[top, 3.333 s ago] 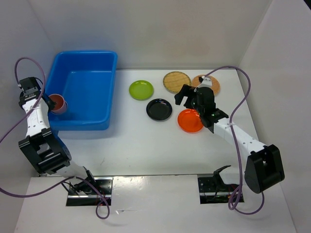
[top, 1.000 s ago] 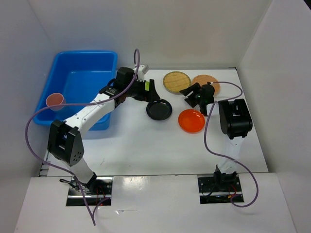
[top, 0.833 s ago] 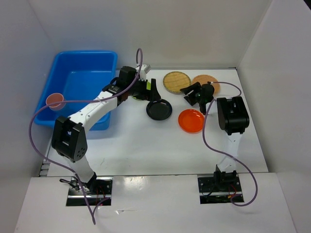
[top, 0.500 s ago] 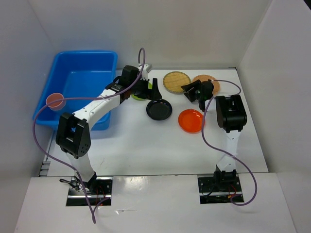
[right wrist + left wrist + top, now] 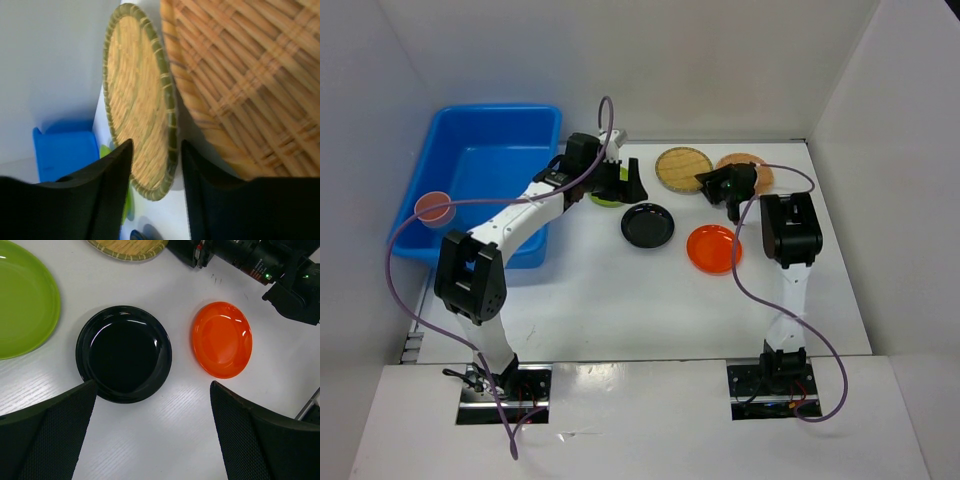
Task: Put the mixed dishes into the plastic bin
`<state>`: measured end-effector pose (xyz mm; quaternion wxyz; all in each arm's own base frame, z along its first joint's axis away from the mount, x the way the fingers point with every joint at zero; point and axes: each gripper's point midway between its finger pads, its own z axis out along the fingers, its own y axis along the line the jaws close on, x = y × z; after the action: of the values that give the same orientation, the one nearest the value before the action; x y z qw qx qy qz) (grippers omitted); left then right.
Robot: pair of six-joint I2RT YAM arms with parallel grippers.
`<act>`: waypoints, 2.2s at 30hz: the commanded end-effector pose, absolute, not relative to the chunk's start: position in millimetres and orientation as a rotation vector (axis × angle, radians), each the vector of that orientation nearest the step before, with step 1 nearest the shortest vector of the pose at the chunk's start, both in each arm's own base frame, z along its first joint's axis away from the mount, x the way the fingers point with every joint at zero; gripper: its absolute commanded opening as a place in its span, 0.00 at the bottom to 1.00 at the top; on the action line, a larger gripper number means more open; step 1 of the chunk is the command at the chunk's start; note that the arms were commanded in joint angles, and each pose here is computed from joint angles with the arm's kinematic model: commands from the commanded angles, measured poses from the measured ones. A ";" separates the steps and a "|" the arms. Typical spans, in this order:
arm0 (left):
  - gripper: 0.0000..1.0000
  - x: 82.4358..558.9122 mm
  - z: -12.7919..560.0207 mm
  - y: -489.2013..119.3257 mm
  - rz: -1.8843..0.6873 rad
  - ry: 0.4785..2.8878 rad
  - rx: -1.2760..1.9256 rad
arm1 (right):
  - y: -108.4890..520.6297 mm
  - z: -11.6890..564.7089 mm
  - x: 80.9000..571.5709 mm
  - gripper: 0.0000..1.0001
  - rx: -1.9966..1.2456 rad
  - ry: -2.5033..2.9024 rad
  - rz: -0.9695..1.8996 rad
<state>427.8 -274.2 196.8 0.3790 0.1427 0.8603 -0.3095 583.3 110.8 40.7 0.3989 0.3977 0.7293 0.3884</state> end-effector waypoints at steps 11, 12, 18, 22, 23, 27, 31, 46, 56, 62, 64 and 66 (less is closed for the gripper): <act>1.00 442.0 196.6 -269.3 -0.794 2.152 0.363 | 118.4 16.2 595.4 0.00 1.087 1.927 0.843; 1.00 443.3 196.9 -266.4 -0.799 2.151 0.359 | 118.5 22.4 596.3 0.00 1.081 1.918 0.848; 1.00 455.6 205.7 -273.6 -0.965 2.105 0.352 | 120.1 70.7 583.2 0.00 0.851 1.901 0.836; 1.00 467.0 221.9 -278.3 -1.213 2.019 0.312 | 123.7 101.6 565.4 0.00 0.713 1.876 0.852; 1.00 475.1 216.8 -275.3 -1.231 2.011 0.289 | 123.1 121.8 562.1 0.00 0.682 1.841 0.857; 1.00 480.9 208.5 -280.4 -1.313 2.029 0.285 | 135.5 163.3 541.0 0.00 0.530 1.788 0.939; 1.00 489.1 219.0 -278.7 -1.313 1.987 0.303 | 143.0 205.8 521.3 0.00 0.414 1.741 0.985; 1.00 477.3 251.0 -268.5 -1.351 1.911 0.431 | 178.7 309.1 426.2 0.00 0.157 1.671 1.038; 1.00 446.9 288.1 -236.5 -1.256 1.858 0.457 | 183.7 328.1 417.7 0.00 0.154 1.633 0.998; 1.00 428.4 310.6 -211.5 -1.248 1.788 0.446 | 182.1 353.8 410.8 0.00 0.136 1.581 1.004; 1.00 426.1 311.3 -212.5 -1.264 1.790 0.449 | 183.5 353.7 409.6 0.00 0.127 1.583 1.012; 1.00 422.4 316.6 -220.4 -1.292 1.775 0.489 | 187.4 356.8 406.3 0.00 0.097 1.576 1.034</act>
<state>431.9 -211.6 302.1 0.4250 0.1519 0.7392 -0.4998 418.3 180.6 307.4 0.5491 0.0781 0.7178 0.4210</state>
